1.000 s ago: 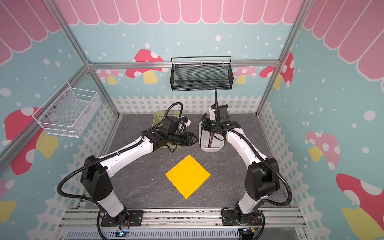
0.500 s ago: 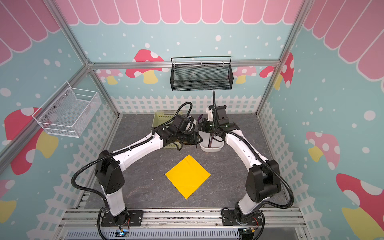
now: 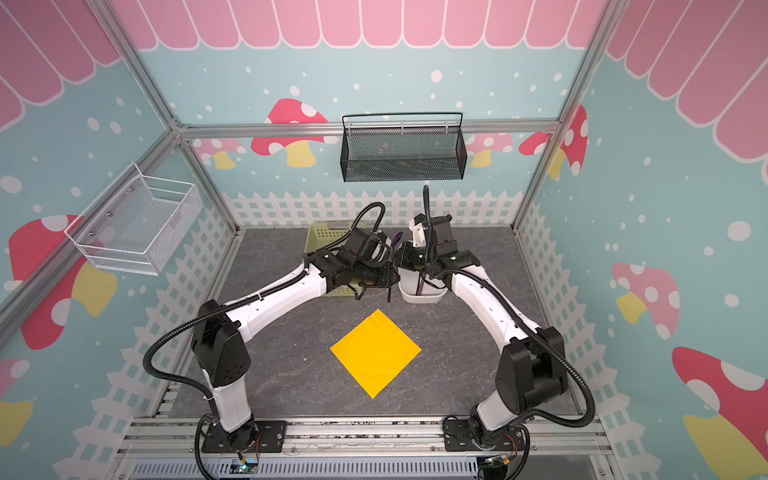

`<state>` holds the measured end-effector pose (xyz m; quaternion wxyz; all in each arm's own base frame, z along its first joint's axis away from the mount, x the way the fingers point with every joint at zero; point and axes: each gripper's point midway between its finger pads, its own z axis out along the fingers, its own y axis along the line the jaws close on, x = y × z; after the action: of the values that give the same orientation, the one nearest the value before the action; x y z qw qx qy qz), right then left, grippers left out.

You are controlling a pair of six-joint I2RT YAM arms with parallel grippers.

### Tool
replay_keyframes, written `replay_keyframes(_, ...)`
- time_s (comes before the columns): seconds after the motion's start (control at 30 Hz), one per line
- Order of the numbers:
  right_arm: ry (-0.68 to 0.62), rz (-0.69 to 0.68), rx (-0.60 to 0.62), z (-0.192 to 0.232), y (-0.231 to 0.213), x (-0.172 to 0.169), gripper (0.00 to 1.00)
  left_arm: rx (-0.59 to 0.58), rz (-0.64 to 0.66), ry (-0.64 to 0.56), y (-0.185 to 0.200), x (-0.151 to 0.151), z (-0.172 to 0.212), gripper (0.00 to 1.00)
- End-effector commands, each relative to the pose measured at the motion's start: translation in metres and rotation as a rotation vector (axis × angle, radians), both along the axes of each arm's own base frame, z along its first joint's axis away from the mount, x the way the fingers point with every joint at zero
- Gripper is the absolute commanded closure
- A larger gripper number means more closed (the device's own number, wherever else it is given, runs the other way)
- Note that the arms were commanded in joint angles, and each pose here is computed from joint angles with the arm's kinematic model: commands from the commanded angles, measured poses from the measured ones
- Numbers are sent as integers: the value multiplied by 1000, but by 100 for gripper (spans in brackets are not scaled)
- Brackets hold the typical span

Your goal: Place the utensils on the paper napkin and roll it up

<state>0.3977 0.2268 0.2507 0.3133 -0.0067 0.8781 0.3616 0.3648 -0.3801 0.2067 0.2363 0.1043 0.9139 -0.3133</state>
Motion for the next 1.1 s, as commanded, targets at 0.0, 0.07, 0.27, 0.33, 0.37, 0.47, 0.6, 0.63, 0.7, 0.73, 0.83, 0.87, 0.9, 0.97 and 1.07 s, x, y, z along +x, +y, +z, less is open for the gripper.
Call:
replay_keyframes(0.0,-17,20,29,12,6,-10,100,16,-2,-18,-1,0,5,81)
replay_keyframes(0.07,-15,17,28,11,6,-11,100,16,-1,-19,-1,0,5,83)
replay_keyframes(0.27,-19,19,30,12,7,-12,100,17,5,-20,0,0,5,88)
replay_keyframes(0.33,-23,20,30,14,7,-11,100,19,5,-22,1,0,5,90)
replay_keyframes(0.37,-24,19,30,14,7,-11,100,21,5,-23,1,1,5,92)
replay_keyframes(0.47,-36,16,27,18,6,-12,100,23,9,-31,2,1,7,94)
replay_keyframes(0.6,-71,3,14,28,0,-14,89,18,5,-44,2,1,12,95)
replay_keyframes(0.63,-85,-3,7,31,-2,-15,83,15,3,-49,3,0,14,95)
replay_keyframes(0.7,-123,-12,-2,41,-7,-18,75,1,-12,-66,2,-2,19,96)
replay_keyframes(0.73,-141,-15,-7,45,-10,-20,72,-9,-21,-74,2,-3,22,96)
replay_keyframes(0.83,-200,-17,-6,63,-17,-26,66,-58,-57,-110,-1,-9,36,98)
replay_keyframes(0.87,-232,-13,3,73,-18,-29,65,-80,-71,-129,-2,-11,43,98)
replay_keyframes(0.9,-266,-2,14,81,-18,-32,65,-100,-86,-145,-3,-14,49,99)
replay_keyframes(0.97,-342,17,37,101,-20,-42,64,-156,-116,-200,-4,-20,70,100)
replay_keyframes(1.07,-444,63,72,125,-21,-59,60,-253,-182,-297,-5,-34,104,100)
